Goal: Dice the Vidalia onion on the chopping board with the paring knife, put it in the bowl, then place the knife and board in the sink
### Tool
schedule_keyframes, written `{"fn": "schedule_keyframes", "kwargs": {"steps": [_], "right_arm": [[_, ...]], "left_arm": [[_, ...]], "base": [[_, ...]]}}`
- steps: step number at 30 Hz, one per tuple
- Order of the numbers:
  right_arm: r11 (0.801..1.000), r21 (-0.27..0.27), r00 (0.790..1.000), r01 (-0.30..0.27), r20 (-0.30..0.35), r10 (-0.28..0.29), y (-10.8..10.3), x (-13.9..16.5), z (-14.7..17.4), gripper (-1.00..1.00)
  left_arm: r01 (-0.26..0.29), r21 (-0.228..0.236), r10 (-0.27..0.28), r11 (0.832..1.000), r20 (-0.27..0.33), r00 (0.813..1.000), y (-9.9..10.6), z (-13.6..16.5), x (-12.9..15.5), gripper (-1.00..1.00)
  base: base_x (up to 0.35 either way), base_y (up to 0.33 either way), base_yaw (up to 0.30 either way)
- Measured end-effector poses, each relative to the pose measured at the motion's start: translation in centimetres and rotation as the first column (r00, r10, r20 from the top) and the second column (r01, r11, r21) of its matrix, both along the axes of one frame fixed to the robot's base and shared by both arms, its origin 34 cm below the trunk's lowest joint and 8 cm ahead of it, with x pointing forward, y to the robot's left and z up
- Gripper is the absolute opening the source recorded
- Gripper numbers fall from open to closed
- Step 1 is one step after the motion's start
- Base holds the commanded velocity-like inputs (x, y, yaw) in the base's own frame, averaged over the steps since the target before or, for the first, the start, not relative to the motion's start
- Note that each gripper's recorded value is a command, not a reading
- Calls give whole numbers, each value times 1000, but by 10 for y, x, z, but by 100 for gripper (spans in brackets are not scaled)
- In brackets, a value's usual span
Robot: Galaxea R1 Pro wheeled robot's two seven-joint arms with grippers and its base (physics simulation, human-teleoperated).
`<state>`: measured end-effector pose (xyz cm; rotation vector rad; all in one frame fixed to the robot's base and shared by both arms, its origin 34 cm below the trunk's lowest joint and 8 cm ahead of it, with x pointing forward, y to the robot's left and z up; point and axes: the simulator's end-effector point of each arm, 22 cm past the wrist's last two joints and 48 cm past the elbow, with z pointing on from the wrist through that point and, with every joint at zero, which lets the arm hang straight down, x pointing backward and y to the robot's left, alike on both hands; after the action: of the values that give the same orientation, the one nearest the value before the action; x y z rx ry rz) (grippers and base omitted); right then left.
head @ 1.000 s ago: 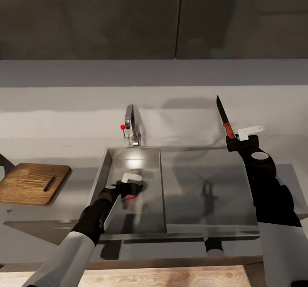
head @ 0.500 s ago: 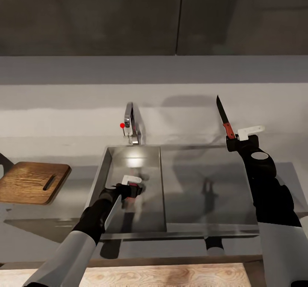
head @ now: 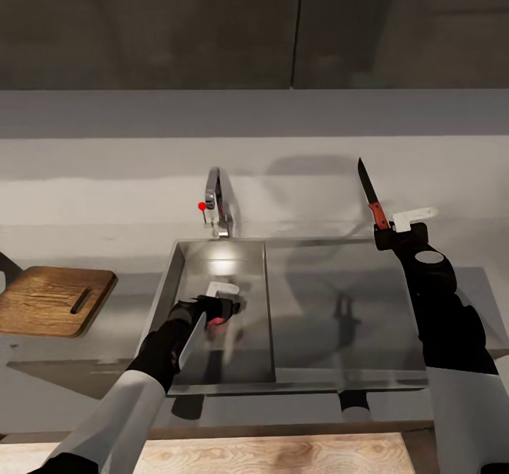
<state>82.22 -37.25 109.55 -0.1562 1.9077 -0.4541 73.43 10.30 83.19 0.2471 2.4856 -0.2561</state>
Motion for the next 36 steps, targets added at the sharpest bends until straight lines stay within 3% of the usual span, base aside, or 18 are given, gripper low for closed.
{"fn": "schedule_keyframes", "kwargs": {"steps": [36], "right_arm": [[1000,0,1000,1,-2,-1,0,0,-1,-100]], "left_arm": [[-1,3,1,1000,-6,1000,1,-1,-1,100]], "base": [[0,0,0]]}}
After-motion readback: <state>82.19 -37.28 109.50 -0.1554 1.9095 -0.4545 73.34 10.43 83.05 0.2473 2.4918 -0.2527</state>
